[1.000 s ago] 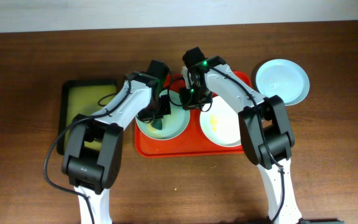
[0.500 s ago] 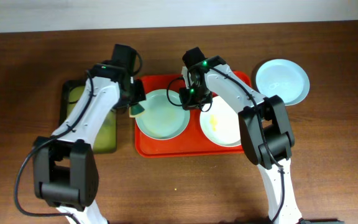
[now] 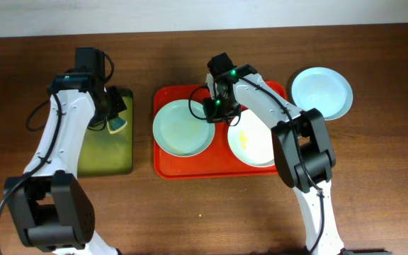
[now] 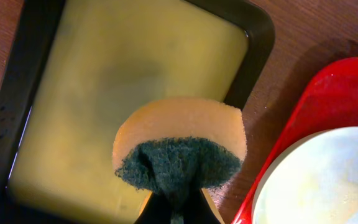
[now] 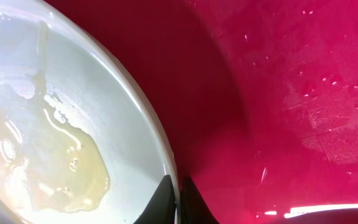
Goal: Clean dirty plates on tray and stack at the side
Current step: 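Withdraw the left gripper with the sponge back over the water tray, then lift the mint green plate with the right gripper onto the light blue plate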
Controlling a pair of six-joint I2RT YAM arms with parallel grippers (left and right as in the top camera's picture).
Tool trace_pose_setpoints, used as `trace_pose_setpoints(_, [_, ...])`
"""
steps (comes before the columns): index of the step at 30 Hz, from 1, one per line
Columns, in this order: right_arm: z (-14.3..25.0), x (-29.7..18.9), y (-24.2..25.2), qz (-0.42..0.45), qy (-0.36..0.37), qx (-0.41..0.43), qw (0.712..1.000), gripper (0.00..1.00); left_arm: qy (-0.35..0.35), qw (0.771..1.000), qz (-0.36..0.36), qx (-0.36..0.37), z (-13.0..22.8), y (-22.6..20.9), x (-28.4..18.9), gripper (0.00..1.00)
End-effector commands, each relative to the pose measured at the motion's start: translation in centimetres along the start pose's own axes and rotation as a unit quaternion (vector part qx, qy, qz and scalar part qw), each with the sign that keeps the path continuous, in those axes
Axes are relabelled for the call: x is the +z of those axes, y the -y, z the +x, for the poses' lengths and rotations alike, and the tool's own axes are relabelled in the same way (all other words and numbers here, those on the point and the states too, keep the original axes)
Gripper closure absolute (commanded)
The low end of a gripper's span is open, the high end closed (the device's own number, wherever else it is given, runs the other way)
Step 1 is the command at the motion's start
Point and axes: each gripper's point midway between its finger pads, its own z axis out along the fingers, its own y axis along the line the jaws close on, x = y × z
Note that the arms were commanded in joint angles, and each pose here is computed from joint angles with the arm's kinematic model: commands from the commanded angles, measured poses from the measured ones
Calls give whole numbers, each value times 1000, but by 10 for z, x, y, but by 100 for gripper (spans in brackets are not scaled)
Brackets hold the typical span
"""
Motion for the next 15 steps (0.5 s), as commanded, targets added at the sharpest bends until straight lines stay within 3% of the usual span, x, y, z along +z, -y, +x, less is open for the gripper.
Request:
trace_pose_setpoints(1, [-7,-7,-1,21,20,-5,1000,96,11,1000,-2,-10,-2,-1,-8,100])
trace_pose_setpoints(10, [-11,-89,28,166,78,-6,983,96,5,1000,-6,-13,1,-3,-8,100])
trace_pose_setpoints(15, [-4,-154,30,269,127,-26,954,96,5,1000,-5,-13,1,-2,-8,100])
